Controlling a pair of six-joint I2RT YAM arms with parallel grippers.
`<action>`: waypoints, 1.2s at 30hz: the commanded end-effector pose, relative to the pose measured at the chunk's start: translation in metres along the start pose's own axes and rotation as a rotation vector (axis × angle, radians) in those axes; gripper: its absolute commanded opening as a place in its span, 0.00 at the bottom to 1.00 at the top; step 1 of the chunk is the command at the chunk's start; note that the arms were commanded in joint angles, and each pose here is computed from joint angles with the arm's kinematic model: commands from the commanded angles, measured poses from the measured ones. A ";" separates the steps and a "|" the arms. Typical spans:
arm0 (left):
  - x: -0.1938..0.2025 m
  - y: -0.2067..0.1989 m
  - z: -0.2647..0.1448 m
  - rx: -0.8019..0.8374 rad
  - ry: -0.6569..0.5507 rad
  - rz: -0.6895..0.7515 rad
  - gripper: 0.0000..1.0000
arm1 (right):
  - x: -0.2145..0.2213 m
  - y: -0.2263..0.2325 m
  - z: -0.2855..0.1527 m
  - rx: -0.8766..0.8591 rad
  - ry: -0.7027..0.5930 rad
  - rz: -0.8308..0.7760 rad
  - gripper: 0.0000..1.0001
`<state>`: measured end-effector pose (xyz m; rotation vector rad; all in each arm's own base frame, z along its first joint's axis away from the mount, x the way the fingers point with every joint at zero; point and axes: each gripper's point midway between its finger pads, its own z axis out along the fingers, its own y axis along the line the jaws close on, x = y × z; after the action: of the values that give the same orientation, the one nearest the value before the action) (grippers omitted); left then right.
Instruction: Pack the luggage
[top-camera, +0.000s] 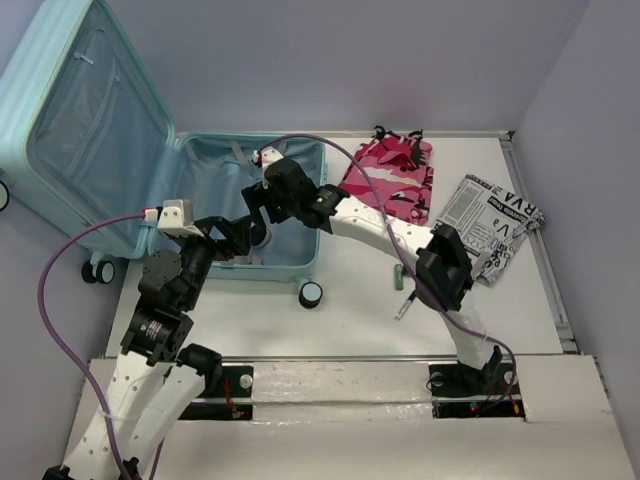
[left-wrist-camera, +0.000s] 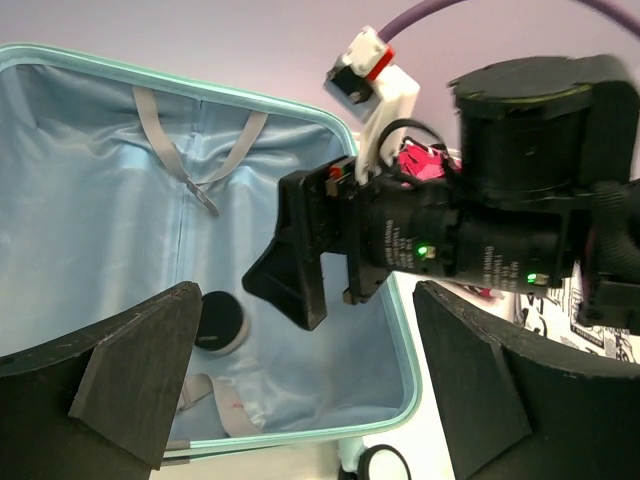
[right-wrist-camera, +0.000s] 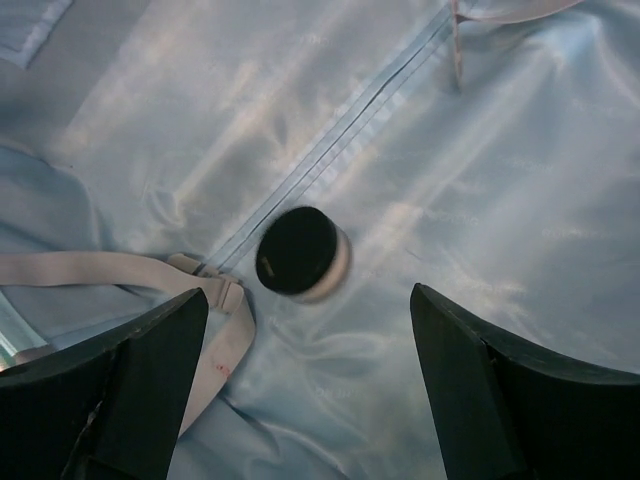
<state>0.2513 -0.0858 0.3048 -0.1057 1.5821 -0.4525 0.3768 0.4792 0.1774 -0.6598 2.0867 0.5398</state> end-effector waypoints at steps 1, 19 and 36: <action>-0.024 -0.008 -0.002 0.025 -0.069 -0.010 0.99 | -0.058 -0.002 -0.054 0.029 -0.150 -0.005 0.88; -0.021 -0.019 -0.001 0.084 -0.057 -0.005 0.99 | 0.126 -0.232 -0.238 0.579 -0.083 0.482 0.40; -0.016 -0.024 -0.002 0.113 -0.039 -0.002 0.99 | 0.186 -0.265 -0.198 0.575 0.046 0.589 0.38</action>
<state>0.2474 -0.0978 0.3069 -0.0517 1.5809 -0.5075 0.3090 0.0887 0.0732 0.3015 2.4159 0.0535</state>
